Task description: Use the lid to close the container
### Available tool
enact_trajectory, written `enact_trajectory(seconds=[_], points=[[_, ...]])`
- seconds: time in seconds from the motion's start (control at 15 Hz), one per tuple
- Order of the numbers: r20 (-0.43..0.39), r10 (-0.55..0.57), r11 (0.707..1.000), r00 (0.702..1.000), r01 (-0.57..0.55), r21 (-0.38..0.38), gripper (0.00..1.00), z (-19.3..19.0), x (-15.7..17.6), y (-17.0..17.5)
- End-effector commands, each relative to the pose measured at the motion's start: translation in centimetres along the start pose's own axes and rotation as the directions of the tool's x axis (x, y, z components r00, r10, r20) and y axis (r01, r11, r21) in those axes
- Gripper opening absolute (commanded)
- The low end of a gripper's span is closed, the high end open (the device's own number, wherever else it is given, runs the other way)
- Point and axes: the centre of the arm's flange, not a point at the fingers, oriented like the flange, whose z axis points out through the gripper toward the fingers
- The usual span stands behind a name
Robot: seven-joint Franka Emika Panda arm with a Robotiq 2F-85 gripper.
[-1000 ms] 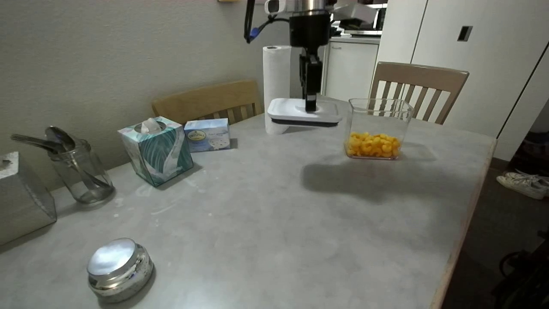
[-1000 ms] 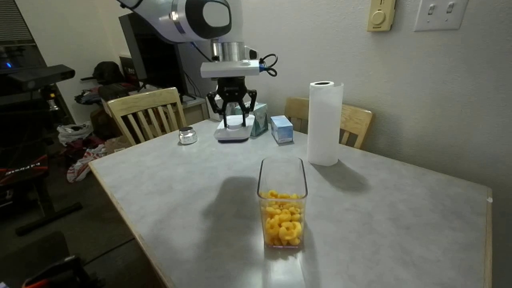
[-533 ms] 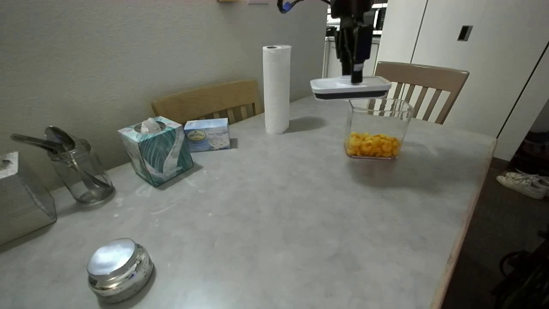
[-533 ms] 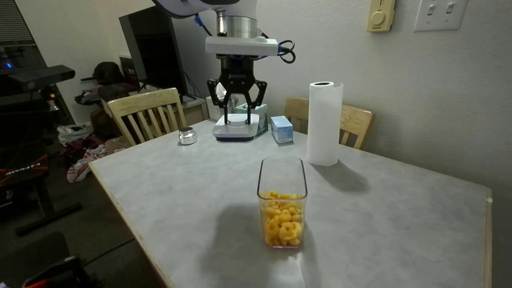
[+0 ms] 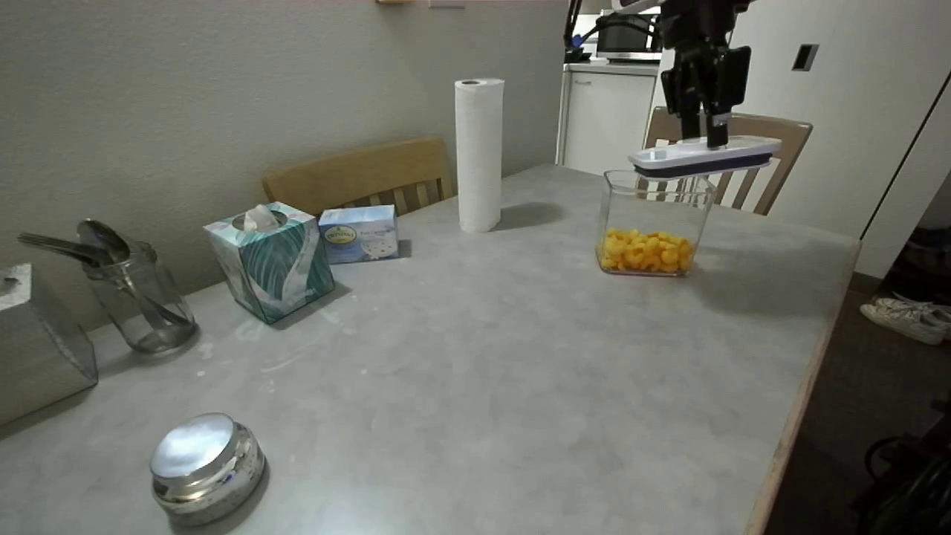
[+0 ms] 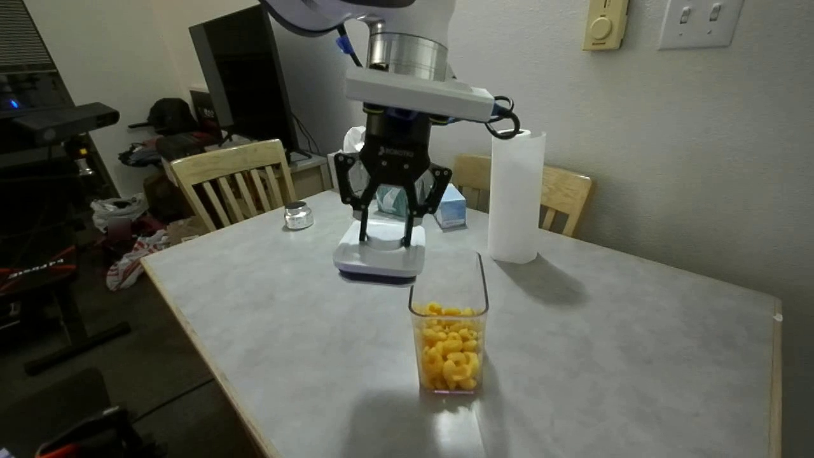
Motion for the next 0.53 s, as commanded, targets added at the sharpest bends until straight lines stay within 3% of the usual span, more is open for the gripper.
enact_trajectory(seconds=[0.0, 0.47], points=[[-0.022, 0.001, 0.999, 1.0, -0.002, -0.053, 0.29, 0.9, -2.7, 0.9], [-0.085, 0.013, 0.966, 0.996, -0.035, -0.256, 0.29, 1.9, -0.9, 4.4]])
